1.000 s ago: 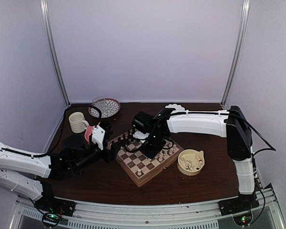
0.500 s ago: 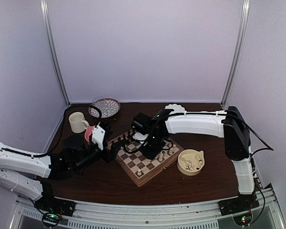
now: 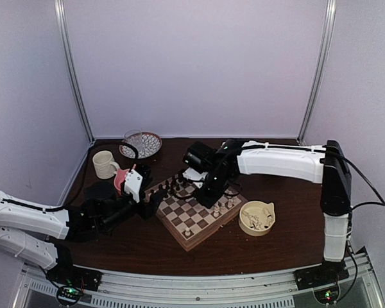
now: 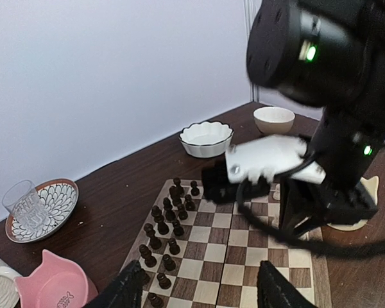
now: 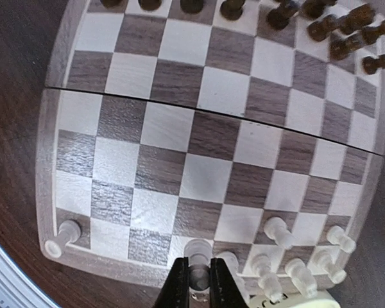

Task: Set up the chess pieces on the board
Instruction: Pick up the pawn from d2, then place the knight at g2.

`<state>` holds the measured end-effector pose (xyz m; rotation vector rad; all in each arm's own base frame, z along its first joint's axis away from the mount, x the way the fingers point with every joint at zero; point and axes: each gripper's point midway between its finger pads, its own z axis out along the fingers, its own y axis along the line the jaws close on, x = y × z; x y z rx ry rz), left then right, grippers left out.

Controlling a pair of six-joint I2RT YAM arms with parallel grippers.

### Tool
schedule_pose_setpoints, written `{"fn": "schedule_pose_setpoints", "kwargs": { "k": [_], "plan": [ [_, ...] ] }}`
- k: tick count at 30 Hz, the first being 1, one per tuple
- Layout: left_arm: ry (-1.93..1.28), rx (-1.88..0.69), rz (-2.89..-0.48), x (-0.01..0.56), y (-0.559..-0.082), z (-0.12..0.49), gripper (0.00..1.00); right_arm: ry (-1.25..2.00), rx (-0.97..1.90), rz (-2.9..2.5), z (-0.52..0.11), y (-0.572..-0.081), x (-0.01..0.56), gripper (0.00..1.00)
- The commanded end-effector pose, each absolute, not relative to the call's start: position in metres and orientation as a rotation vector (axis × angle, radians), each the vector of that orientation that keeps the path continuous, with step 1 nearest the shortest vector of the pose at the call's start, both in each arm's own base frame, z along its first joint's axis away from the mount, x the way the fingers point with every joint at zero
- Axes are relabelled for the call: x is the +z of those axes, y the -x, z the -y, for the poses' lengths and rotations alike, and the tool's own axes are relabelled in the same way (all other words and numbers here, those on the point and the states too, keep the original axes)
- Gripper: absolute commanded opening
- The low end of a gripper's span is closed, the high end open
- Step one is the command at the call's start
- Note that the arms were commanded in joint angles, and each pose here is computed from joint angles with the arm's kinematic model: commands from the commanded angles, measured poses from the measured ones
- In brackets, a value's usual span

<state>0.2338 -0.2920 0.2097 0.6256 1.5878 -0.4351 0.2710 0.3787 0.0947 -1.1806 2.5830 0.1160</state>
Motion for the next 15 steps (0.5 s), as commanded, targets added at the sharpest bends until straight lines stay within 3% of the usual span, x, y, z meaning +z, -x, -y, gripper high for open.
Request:
{"fn": "schedule_pose_setpoints", "kwargs": {
  "k": [1,15],
  "plan": [
    [-0.616,-0.447,-1.559,0.222,-0.237,0.296,0.61,1.044,0.142,-2.427,-0.365,-0.286,0.162,0.04],
    [-0.629,-0.449,-1.552,0.224,-0.236,0.297,0.61,0.906,0.093,-2.495,-0.319,-0.319,0.148,0.02]
  ]
}}
